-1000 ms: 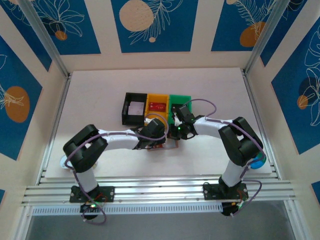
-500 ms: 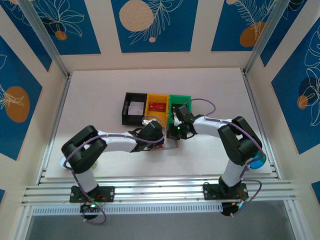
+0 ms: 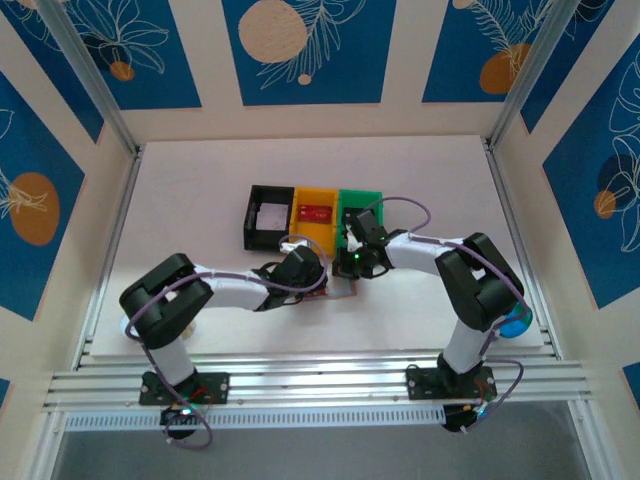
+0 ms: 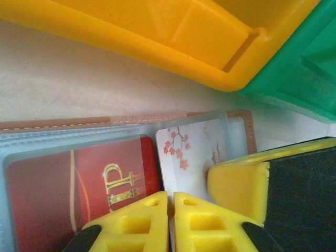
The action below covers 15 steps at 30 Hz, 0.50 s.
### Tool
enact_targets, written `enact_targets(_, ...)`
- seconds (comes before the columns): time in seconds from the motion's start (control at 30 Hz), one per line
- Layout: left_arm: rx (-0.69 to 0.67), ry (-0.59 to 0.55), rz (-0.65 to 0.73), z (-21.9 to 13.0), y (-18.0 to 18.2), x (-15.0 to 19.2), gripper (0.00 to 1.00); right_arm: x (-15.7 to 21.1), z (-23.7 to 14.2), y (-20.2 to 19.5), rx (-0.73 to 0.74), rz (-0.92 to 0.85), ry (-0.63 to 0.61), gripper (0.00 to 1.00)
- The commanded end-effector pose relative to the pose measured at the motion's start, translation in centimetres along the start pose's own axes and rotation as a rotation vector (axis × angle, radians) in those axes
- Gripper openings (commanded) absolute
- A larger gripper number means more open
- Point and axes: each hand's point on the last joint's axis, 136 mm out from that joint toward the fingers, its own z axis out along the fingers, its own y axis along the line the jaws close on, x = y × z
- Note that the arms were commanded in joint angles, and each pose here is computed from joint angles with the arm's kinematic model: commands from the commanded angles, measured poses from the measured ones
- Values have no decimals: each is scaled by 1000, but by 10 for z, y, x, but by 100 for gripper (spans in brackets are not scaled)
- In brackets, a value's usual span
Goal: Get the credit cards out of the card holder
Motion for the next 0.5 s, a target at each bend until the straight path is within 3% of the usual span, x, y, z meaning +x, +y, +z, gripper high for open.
enact_targets(0.0, 162, -11, -17, -7, -40, -6, 14, 15, 9, 5, -19, -20, 67, 0)
enact_targets(0.07, 179, -8, -14, -7, -45, -6, 19, 15, 9, 5, -24, -20, 69, 0)
enact_targets(0.23, 182, -15, -16, -7, -44, -7, 19, 15, 9, 6, -25, -22, 69, 0)
enact_targets(0.47, 191, -28, -23, -9, -44, -8, 8, 15, 9, 6, -28, -22, 70, 0)
